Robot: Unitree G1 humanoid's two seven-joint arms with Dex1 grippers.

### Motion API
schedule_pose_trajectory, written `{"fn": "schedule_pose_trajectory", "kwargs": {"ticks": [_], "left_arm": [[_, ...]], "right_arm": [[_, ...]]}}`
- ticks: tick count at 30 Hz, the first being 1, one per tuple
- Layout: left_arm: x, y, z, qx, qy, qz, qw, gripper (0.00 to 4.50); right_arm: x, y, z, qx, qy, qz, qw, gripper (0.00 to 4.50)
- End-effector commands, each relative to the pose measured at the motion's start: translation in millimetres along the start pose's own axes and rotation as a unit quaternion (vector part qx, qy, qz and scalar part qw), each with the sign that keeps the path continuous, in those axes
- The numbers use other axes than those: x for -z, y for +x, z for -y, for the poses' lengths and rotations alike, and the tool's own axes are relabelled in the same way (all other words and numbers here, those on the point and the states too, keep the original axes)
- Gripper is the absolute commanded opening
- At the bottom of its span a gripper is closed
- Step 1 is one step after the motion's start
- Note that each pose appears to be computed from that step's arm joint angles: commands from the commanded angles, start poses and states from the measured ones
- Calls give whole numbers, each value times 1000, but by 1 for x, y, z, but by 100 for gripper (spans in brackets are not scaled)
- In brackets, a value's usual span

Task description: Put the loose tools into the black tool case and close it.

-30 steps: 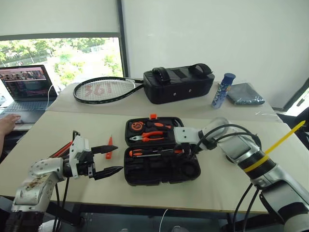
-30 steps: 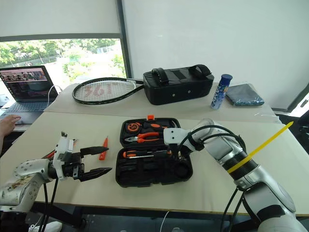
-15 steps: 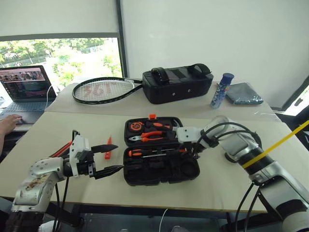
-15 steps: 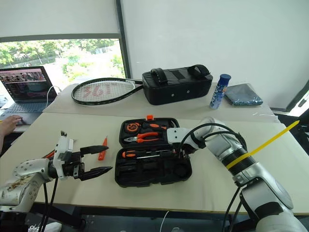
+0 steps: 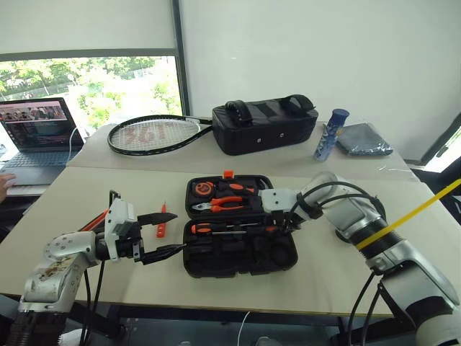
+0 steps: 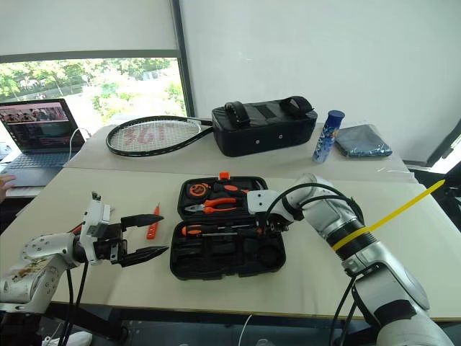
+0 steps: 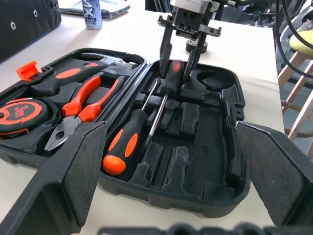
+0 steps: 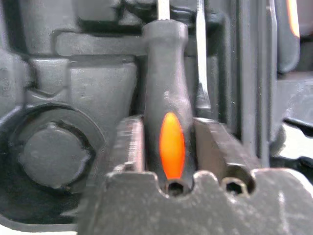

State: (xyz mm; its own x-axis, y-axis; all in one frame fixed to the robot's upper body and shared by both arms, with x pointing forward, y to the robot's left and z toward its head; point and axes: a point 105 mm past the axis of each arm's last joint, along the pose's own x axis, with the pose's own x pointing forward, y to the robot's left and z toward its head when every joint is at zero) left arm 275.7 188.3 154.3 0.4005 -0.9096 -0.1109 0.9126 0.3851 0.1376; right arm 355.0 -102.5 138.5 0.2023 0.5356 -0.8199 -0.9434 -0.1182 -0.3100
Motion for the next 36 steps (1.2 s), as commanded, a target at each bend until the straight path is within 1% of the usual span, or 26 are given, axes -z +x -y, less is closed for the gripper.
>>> {"fn": "schedule_pose_trajectory", "kwargs": {"ticks": [1,4,8,10,13,15,17,19,20,21,22,27,36], "left_arm": [[-9,0,-3,3,23,5,1000,450],[-10,0,-3,3,24,4,1000,450],[-10,1,-5,3,25,6,1000,450],[-10,2,-5,3,26,6,1000,450],[-9,1,-5,4,24,4,1000,450],[-7,2,-4,7,24,0,1000,450],[-6,3,-3,9,24,-2,1000,450],[-5,3,-3,10,24,-4,1000,450],[-5,3,-3,12,24,-5,1000,450],[-5,3,-3,12,24,-7,1000,450],[-5,3,-4,13,24,-7,1000,450],[-5,4,-4,16,25,-8,1000,450],[-6,4,-5,14,28,-12,999,450]], "right_arm": [[-18,-21,5,-8,-10,53,999,353],[-24,-35,4,-18,-8,78,997,353],[-37,-55,10,-1,-7,141,990,353],[-37,-59,10,3,8,154,988,353],[-31,-48,4,10,23,147,989,281],[-33,-34,0,21,32,149,988,207],[-37,-24,-4,25,41,155,987,146],[-38,-16,-10,24,41,155,987,79],[-38,-13,-10,27,43,155,987,37],[-37,-10,-11,29,45,153,987,7],[-35,-6,-11,31,47,148,987,1],[-27,4,-8,44,59,129,989,1],[-17,17,-9,33,61,101,992,1]]}}
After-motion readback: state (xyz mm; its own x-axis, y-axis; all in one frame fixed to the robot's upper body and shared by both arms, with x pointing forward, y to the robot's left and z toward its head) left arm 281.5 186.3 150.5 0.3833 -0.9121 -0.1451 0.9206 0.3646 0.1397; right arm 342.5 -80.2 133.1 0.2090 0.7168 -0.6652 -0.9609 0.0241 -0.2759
